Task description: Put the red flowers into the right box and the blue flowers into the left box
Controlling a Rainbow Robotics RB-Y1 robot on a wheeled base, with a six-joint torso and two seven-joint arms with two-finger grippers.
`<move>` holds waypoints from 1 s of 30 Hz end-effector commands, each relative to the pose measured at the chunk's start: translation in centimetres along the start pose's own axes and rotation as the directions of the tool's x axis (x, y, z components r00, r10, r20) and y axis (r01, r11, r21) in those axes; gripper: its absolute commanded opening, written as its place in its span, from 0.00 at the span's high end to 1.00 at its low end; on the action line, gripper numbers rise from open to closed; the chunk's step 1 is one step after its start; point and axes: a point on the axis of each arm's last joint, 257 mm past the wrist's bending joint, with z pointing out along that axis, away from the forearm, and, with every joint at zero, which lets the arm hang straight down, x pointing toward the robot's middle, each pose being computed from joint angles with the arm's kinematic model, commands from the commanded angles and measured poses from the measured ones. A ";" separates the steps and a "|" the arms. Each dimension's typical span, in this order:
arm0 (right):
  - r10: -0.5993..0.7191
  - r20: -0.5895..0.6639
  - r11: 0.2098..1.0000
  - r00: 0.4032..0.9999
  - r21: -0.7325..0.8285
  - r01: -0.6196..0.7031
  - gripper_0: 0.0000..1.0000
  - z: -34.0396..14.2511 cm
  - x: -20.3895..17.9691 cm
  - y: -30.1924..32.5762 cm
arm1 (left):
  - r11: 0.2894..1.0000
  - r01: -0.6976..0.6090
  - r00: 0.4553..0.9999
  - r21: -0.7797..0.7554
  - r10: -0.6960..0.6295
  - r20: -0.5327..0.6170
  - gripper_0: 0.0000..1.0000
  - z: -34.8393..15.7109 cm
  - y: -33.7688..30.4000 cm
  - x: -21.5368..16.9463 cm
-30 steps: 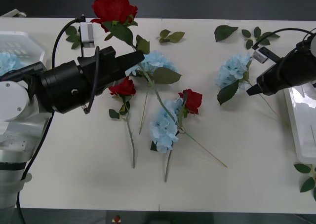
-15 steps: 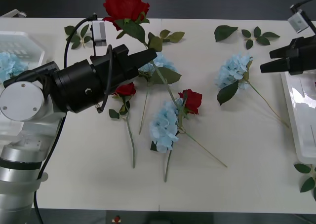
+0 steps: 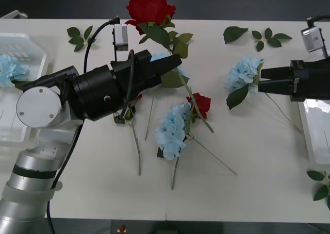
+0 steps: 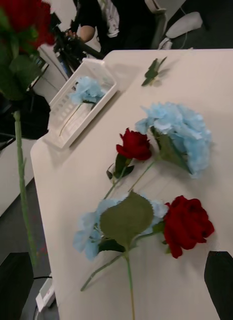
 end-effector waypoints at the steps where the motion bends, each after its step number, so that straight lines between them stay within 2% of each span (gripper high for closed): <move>1: -0.087 -0.029 0.996 0.996 -0.029 0.086 0.00 2.6 1.3 3.3 | 0.998 -0.060 0.998 0.037 0.061 -0.008 1.00 1.4 -2.0 -0.1; 12: -0.163 0.072 0.986 0.984 -0.009 0.164 0.00 7.5 2.2 9.9 | 0.998 -0.052 0.998 0.031 0.053 -0.023 1.00 2.3 -1.8 1.0; 16: -0.204 0.071 0.978 0.976 -0.032 0.207 0.00 8.7 3.3 11.9 | 0.998 -0.050 0.998 0.033 0.050 -0.026 1.00 2.4 -1.9 1.1; 25: -0.299 0.064 0.953 0.952 -0.039 0.302 0.00 12.4 4.3 12.1 | 0.998 -0.042 0.998 0.037 0.043 -0.036 1.00 2.6 -2.0 1.5; 30: -0.348 0.069 0.937 0.935 -0.018 0.350 0.00 13.9 3.6 11.2 | 0.999 -0.039 0.999 0.037 0.040 -0.034 1.00 2.6 -2.0 1.5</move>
